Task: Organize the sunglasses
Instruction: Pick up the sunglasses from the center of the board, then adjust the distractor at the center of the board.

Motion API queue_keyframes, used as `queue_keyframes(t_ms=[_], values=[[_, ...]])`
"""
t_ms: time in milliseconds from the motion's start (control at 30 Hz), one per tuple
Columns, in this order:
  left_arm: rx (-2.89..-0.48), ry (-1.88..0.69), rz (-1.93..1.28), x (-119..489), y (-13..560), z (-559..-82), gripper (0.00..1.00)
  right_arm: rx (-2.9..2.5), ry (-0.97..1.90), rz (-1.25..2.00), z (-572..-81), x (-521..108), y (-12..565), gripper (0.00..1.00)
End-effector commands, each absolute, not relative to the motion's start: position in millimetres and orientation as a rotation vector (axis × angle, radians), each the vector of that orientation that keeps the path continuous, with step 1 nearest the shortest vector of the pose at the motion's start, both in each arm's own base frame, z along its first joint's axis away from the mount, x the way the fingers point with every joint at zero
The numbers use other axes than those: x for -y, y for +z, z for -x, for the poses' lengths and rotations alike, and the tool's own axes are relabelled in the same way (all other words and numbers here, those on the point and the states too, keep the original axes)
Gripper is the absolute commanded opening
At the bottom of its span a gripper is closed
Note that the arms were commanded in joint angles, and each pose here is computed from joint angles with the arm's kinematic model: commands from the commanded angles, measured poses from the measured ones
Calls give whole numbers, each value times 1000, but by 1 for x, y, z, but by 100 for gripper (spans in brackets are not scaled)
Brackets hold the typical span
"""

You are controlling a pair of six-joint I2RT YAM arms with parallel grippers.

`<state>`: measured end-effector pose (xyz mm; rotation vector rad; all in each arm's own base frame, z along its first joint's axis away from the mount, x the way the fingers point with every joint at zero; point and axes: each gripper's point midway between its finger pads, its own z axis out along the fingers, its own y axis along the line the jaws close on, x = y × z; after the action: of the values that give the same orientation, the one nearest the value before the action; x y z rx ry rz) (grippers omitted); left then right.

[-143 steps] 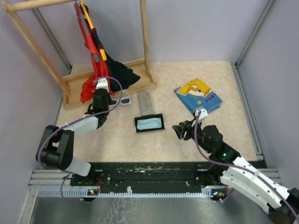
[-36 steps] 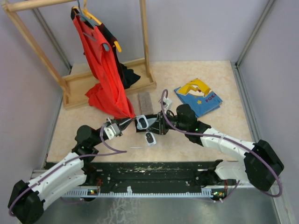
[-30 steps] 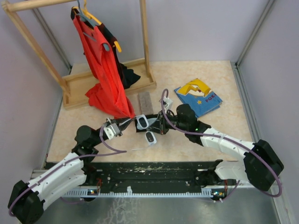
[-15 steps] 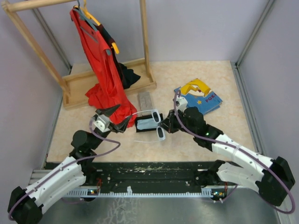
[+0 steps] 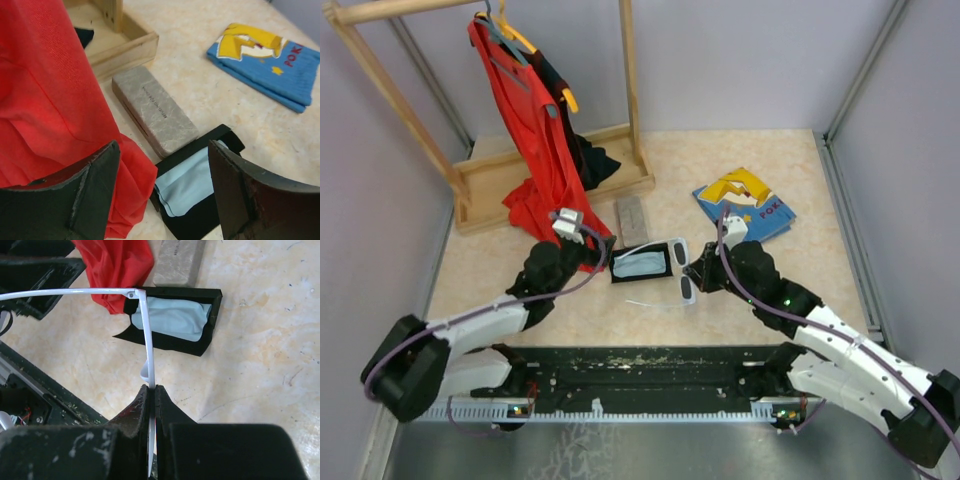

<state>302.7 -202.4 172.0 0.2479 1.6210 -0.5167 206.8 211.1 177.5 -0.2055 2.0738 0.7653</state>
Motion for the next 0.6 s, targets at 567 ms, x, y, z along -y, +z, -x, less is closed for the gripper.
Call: queue_keyframes(t_ms=[567], values=[[-2084, -354, 367, 116, 60, -381, 85, -2039, 707, 153, -206, -191, 181, 0]])
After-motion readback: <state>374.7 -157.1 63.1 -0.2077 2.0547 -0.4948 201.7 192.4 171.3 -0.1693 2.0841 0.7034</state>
